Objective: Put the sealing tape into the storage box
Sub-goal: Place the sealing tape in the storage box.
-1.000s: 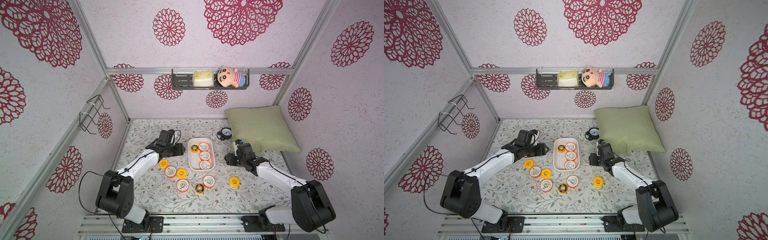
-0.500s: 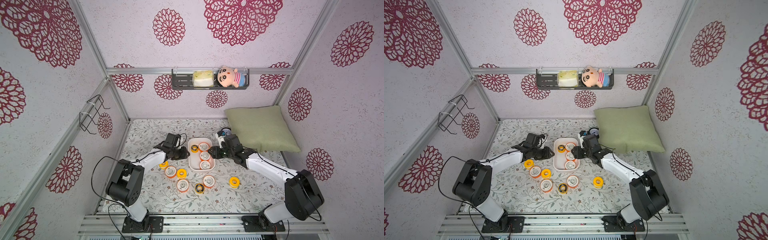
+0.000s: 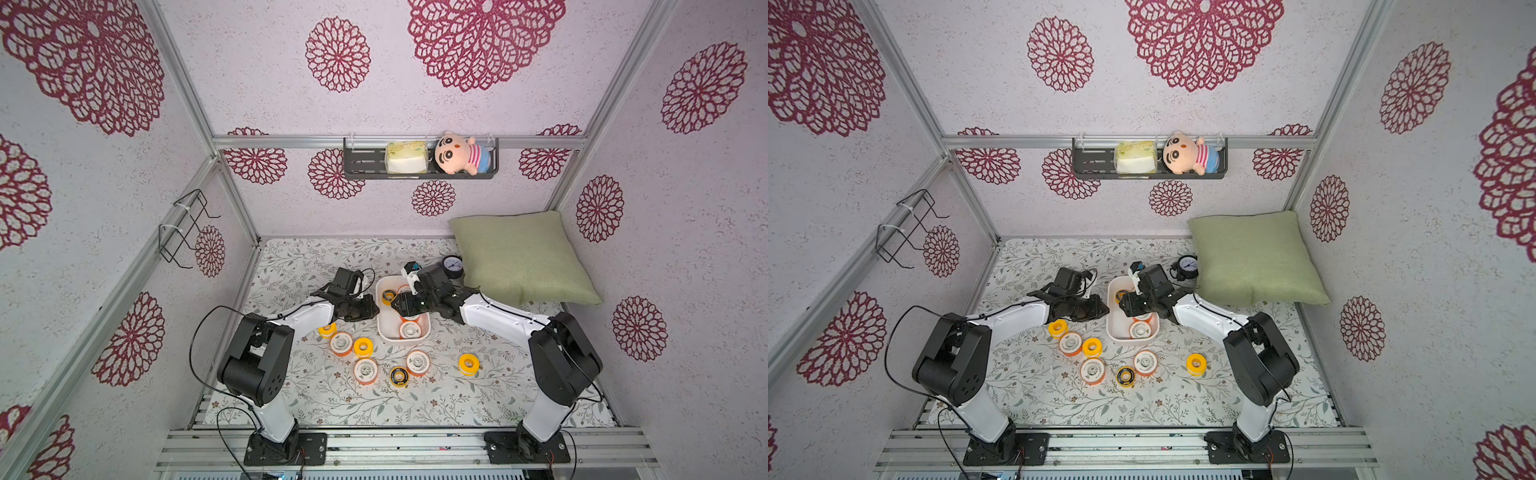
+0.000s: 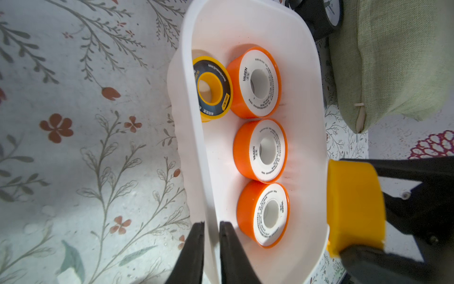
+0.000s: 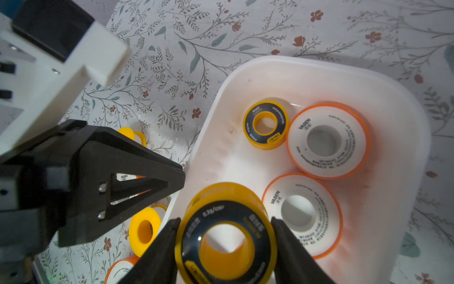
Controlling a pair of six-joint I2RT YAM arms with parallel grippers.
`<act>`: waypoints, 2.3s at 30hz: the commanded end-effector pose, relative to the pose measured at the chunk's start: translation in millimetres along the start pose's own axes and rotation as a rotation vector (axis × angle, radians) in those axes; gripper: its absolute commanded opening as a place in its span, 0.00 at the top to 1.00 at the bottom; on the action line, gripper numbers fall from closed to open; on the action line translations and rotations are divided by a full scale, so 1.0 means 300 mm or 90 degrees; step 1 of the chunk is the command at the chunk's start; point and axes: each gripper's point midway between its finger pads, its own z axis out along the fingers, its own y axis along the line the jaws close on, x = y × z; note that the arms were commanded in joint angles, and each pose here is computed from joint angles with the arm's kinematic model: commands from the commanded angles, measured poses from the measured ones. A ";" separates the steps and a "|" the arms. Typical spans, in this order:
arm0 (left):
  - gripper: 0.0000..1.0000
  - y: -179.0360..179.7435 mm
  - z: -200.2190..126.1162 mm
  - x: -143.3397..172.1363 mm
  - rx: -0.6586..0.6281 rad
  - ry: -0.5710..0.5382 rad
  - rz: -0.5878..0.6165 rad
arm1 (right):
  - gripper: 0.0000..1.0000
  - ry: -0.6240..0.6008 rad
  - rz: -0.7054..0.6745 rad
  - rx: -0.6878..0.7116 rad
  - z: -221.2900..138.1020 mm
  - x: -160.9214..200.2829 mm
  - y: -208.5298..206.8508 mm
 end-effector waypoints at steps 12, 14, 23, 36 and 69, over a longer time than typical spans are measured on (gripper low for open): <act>0.87 -0.024 0.001 -0.029 0.008 -0.011 0.008 | 0.47 0.029 -0.013 0.013 0.113 -0.022 0.024; 0.87 -0.022 0.001 -0.029 0.006 -0.011 0.006 | 0.47 0.034 -0.013 0.017 0.127 -0.016 0.021; 0.87 -0.026 -0.004 -0.033 0.008 -0.011 0.008 | 0.47 0.042 -0.003 0.029 0.167 -0.008 0.002; 0.87 -0.026 -0.007 -0.031 0.005 -0.010 0.008 | 0.40 0.060 -0.004 0.048 0.196 0.006 -0.020; 0.70 -0.101 -0.125 -0.083 0.014 -0.048 0.042 | 0.33 -0.097 0.012 0.045 -0.055 -0.127 -0.035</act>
